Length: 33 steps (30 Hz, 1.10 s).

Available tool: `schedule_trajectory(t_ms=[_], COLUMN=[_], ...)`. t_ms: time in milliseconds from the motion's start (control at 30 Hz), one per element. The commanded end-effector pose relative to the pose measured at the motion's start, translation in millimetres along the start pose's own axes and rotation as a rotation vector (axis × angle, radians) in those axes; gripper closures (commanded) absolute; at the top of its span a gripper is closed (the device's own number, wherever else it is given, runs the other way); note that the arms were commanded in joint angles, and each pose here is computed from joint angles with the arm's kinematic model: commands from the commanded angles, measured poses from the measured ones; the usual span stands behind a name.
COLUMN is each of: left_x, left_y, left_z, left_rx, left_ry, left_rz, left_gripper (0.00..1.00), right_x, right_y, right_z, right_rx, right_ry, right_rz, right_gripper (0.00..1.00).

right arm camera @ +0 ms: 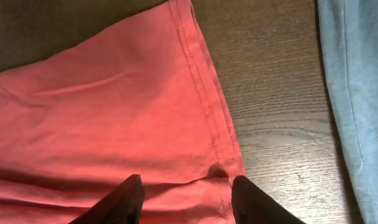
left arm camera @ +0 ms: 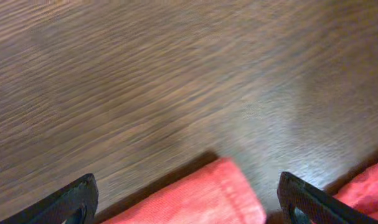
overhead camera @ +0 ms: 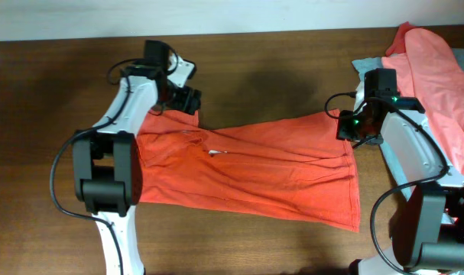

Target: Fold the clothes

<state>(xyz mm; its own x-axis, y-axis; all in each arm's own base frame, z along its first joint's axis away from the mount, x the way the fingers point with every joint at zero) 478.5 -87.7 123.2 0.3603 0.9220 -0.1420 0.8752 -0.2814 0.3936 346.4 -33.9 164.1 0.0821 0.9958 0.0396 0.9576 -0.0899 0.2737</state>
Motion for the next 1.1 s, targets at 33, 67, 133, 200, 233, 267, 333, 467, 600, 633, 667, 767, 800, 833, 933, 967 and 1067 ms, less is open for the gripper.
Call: schedule_trajectory(t_ms=[33,67,133,200,233,267,333,467,600,633,667,767,800,833,933,967,1067], left_x=[-3.6,-4.0,-2.8,-1.6,-1.1,-0.8,-0.5,0.0,0.0,0.0,0.0,3.3,7.6,11.8,19.7,21.7,28.9], left_y=[7.9,6.2,0.2,-8.7,-13.0,-15.9,-19.5,-23.7,-23.7,-21.8,-18.9,-1.5,9.8,19.1,35.3,37.7,38.3], left_z=[-7.7,-3.9,7.2,18.4,23.4,26.7,30.6,35.3,35.5,34.3,32.4,20.1,11.0,2.4,-15.0,-18.0,-21.0], left_rx=[-0.019,-0.009,0.026,0.076,0.1,0.116,0.136,0.159,0.16,0.155,0.147,0.09,0.049,0.015,-0.047,-0.057,-0.066], left_ry=[0.05,0.047,0.041,0.033,0.029,0.026,0.023,0.02,0.019,0.02,0.021,0.035,0.044,0.052,0.051,0.054,0.075], left_rz=[0.052,0.052,0.044,0.033,0.028,0.025,0.021,0.017,0.016,0.017,0.018,-0.022,-0.063,-0.092,-0.121,-0.123,-0.178], left_gripper=[0.08,0.08,0.08,0.09,0.09,0.11,0.2,0.39,1.0,1.0,1.0,1.0,1.0,1.0,1.0,1.0,1.0], right_x=[-1.7,-1.7,-1.6,-1.7,-1.7,-1.7,-1.7,-1.7,-1.7,-1.7,-1.7,-1.8,-1.8,-1.8,-1.8,-1.8,-1.9], right_y=[1.0,0.8,0.8,0.8,0.8,0.8,0.9,0.8,0.9,1.1,2.1,6.1,8.8,9.8,10.4,10.5,13.7], right_z=[-0.7,-0.7,-0.7,-0.7,-0.7,-0.7,-0.7,-0.7,-0.7,-0.6,-0.6,-0.7,-0.9,-0.9,-1.0,-1.0,-1.2], right_rx=[0.004,0.006,0.006,0.006,0.006,0.006,0.005,0.006,0.005,0.004,-0.002,-0.028,-0.046,-0.052,-0.055,-0.057,-0.077], right_ry=[-0.002,-0.002,-0.002,-0.002,-0.002,-0.002,-0.002,-0.002,-0.002,-0.002,-0.002,-0.003,-0.003,-0.003,-0.003,-0.003,-0.004], right_rz=[0.006,0.005,0.006,0.006,0.006,0.005,0.006,0.006,0.006,0.006,0.005,0.004,0.003,0.003,0.003,0.003,0.001], right_gripper=[0.49,0.49,0.49,0.49,0.49,0.49,0.49,0.49,0.49,0.49,0.49,0.49,0.49,0.49,0.49,0.49,0.49])
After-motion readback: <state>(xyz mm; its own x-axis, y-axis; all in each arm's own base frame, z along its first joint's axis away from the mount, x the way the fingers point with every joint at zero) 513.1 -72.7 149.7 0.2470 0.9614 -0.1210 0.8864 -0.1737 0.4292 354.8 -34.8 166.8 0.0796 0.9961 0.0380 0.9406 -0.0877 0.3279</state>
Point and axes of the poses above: each gripper's point midway between its finger pads, its own z axis out along the fingers, its own x axis along the line the jaws close on, y = z × x, the point moved 9 cm from there along -z, back along the fingers, and after that the axes turned 7 degrees about -z, right-handed, at the moved point
